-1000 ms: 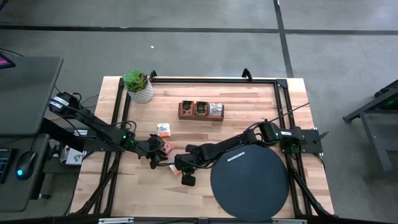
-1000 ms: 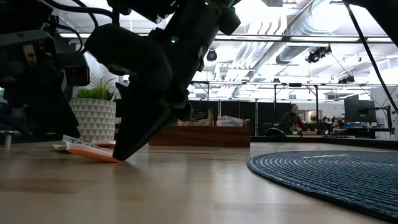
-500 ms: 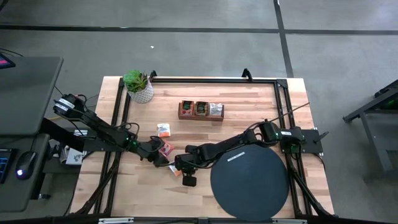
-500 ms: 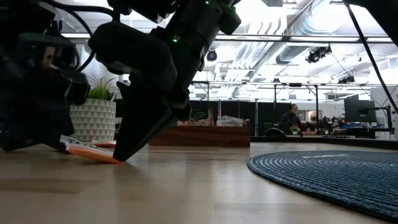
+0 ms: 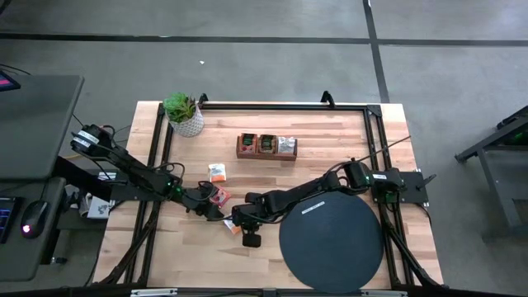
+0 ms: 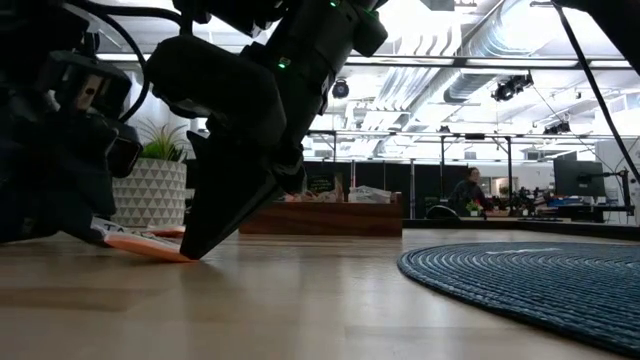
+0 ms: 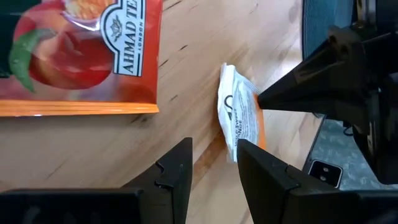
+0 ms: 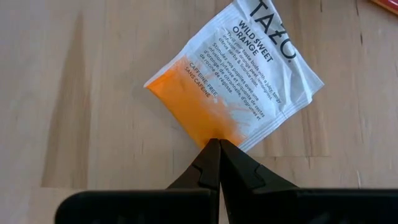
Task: Pick & Place Tea
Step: Put the white orange tea sachet into the right section of the wooden organizer
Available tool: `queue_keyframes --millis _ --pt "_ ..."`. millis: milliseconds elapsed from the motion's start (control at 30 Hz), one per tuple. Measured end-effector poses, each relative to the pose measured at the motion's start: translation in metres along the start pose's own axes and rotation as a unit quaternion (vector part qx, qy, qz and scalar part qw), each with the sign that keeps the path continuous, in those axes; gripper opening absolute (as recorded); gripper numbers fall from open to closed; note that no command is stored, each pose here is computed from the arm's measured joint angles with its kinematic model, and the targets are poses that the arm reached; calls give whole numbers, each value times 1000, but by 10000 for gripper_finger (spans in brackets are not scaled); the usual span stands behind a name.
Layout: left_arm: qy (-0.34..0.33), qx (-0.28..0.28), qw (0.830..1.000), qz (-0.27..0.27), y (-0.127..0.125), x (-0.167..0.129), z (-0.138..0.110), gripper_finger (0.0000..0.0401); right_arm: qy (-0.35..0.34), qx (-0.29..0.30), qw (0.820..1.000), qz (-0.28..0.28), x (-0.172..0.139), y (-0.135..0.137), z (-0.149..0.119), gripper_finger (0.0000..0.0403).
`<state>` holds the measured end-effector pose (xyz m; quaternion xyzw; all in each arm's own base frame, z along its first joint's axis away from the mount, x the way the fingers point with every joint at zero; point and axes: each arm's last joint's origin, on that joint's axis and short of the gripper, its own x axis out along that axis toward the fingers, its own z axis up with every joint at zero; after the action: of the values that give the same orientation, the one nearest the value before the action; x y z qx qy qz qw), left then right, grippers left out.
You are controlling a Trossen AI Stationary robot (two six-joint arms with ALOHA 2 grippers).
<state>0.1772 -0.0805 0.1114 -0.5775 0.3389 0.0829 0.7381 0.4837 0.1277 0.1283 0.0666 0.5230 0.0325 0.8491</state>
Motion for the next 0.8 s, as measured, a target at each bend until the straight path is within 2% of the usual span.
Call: queue_keyframes --millis 267,567,800 --pt "9 -25 1000 1 1 4 6 124 -1 -2 1000 0 0 0 0 0" --pt "44 -30 999 -8 2 4 16 124 -3 -11 1000 0 0 0 0 0" --pt "44 -31 999 -5 3 4 15 124 -6 -11 1000 -2 0 -1 1 0"
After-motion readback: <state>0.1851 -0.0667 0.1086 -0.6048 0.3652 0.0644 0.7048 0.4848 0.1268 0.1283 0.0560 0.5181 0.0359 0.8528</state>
